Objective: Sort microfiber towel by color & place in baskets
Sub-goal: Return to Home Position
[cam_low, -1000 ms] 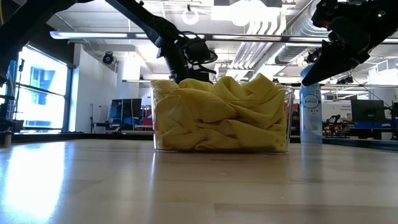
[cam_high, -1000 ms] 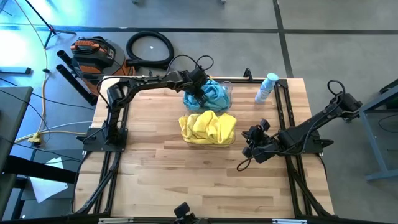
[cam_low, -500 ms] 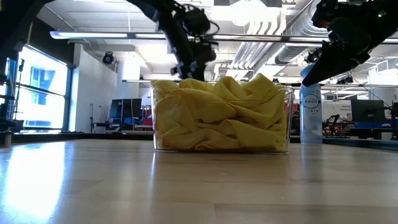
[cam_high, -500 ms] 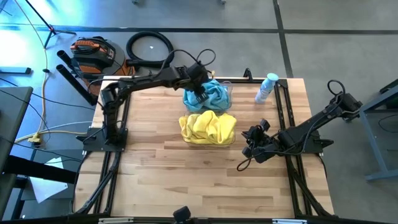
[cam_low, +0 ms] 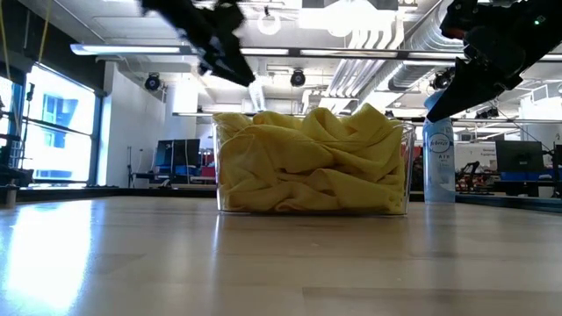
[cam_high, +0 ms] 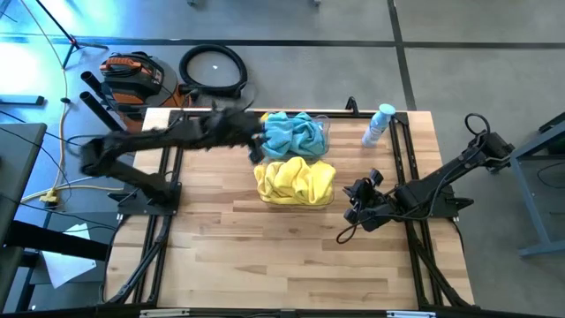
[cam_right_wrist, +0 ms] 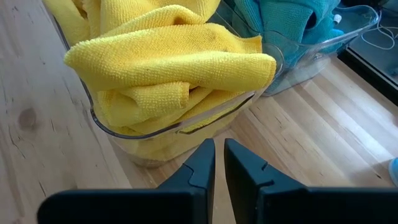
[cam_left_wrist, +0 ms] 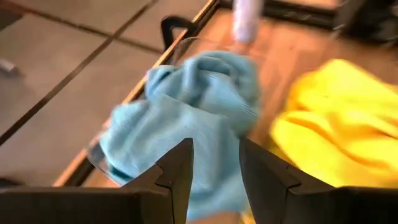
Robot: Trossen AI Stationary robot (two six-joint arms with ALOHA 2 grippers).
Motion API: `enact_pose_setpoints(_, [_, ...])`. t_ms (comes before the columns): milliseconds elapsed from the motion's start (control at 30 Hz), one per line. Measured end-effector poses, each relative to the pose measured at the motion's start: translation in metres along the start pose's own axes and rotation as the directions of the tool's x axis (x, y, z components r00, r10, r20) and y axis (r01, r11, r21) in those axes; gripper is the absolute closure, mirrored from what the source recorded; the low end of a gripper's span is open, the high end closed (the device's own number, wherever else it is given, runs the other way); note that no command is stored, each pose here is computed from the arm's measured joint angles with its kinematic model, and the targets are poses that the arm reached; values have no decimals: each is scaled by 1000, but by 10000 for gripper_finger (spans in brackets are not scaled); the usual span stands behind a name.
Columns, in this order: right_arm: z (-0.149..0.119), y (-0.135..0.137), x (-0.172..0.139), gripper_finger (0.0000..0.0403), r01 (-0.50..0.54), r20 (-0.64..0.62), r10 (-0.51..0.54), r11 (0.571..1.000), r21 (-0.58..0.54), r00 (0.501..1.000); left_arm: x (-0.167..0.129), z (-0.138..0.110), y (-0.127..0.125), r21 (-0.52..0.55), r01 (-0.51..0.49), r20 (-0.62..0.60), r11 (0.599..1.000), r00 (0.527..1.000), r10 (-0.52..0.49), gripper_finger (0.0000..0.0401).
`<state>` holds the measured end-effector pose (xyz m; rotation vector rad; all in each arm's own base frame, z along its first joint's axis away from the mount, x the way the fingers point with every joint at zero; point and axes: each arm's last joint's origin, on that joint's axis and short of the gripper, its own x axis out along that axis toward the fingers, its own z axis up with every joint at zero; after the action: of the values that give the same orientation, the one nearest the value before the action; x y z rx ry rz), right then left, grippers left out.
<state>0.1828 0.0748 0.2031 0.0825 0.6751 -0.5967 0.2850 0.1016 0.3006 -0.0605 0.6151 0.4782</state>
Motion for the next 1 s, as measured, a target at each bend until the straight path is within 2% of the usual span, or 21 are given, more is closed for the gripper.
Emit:
enact_pose_setpoints(133, [0, 0, 0, 373, 0, 0, 0, 1000, 0, 1000, -35, -43, -20, 0, 93, 123, 996, 988, -92, 281])
enact_pose_setpoints(233, [0, 0, 0, 373, 1, 0, -1, 1000, -5, 1000, -56, -77, -32, 7, 170, 213, 985, 963, -167, 281])
enact_pose_setpoints(333, [0, 0, 0, 373, 1, 0, -1, 1000, -8, 1000, -71, -108, -37, 1, 210, 303, 978, 932, -200, 285])
enact_pose_setpoints(400, [0, 0, 0, 373, 1, -1, -1, 1000, -8, 1000, -79, -127, -38, 10, 228, 336, 974, 916, -218, 298])
enact_pose_setpoints(500, [0, 0, 0, 373, 1, -1, -1, 1000, -8, 1000, -85, -151, -36, 16, 243, 379, 970, 896, -231, 338])
enact_pose_setpoints(633, [0, 0, 0, 373, 1, 0, -1, 1000, -2, 1000, -89, -173, -32, 52, 250, 427, 967, 870, -248, 393])
enact_pose_setpoints(833, [0, 0, 0, 373, 0, 0, 0, 1000, 0, 1000, -91, -194, -28, 121, 284, 490, 951, 816, -306, 399])
enact_pose_setpoints(1000, [0, 0, 0, 373, 1, 0, -1, 1000, 0, 1000, -93, -206, -24, 119, 298, 542, 947, 779, -314, 400])
